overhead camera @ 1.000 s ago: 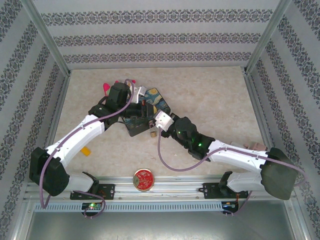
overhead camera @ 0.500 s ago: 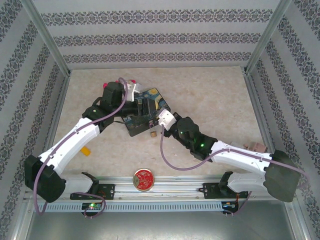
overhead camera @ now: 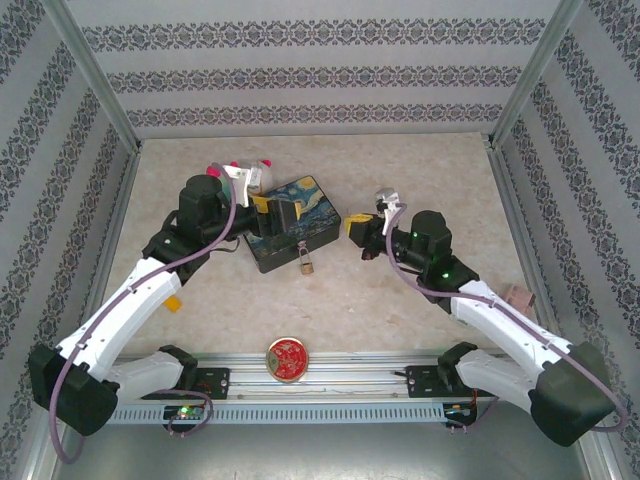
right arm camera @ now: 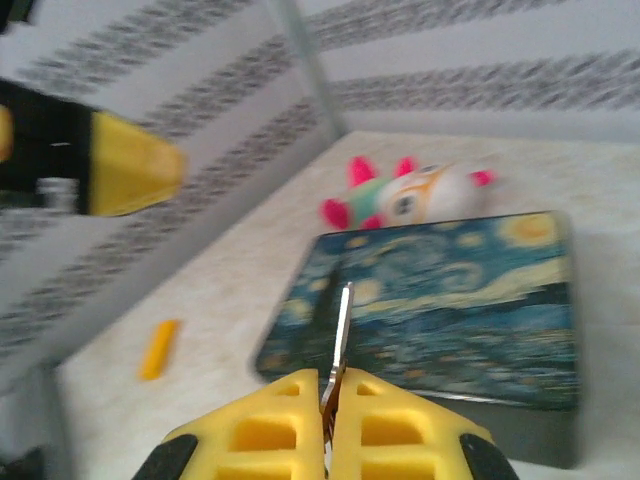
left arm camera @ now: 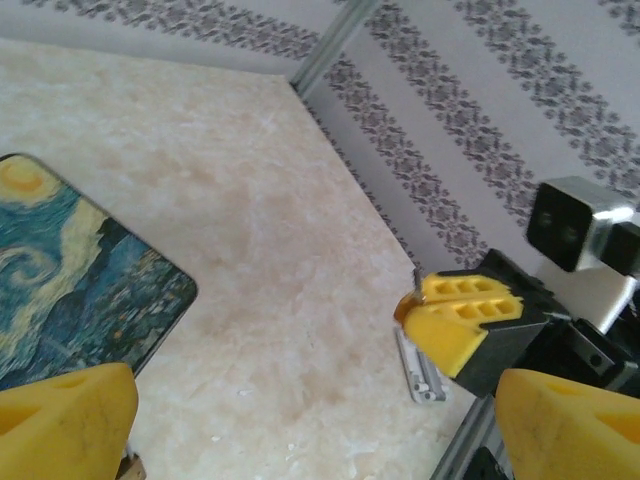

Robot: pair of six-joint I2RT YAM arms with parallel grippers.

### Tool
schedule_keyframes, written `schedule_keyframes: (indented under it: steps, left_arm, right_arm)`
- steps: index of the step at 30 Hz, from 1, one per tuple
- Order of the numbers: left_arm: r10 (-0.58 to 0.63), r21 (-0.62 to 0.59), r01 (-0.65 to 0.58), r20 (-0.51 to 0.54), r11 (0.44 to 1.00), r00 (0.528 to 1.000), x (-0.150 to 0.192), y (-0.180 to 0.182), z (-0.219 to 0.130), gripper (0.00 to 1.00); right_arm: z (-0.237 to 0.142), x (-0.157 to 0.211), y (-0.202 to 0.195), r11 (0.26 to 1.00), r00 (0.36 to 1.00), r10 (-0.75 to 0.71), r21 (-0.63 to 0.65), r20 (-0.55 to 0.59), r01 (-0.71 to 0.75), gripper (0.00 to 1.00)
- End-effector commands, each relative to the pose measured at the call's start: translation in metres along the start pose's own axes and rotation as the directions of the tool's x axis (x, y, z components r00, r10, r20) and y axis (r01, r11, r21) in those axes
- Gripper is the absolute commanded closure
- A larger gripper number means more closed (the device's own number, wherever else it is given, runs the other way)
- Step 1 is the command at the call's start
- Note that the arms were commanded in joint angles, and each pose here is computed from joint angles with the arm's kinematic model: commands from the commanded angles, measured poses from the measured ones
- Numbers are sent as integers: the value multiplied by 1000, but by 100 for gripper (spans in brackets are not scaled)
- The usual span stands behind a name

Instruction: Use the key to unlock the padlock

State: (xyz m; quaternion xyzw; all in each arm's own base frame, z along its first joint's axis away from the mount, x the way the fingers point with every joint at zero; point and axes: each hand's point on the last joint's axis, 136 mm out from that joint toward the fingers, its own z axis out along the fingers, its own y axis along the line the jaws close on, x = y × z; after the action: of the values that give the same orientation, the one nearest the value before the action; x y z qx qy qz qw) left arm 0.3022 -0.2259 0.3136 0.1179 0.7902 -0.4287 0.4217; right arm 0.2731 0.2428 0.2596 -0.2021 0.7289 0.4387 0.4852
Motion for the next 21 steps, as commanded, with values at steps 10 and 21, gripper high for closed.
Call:
schedule_keyframes:
  steps: [10, 21]
  left_arm:
    - [135, 369, -67, -160, 927, 978, 18, -52, 8, 22]
    - [138, 496, -25, -192, 868, 972, 27, -67, 11, 46]
  right_arm:
    - [-6, -6, 81, 872, 985, 87, -465, -151, -149, 100]
    - [-6, -7, 94, 851, 983, 74, -504, -166, -149, 100]
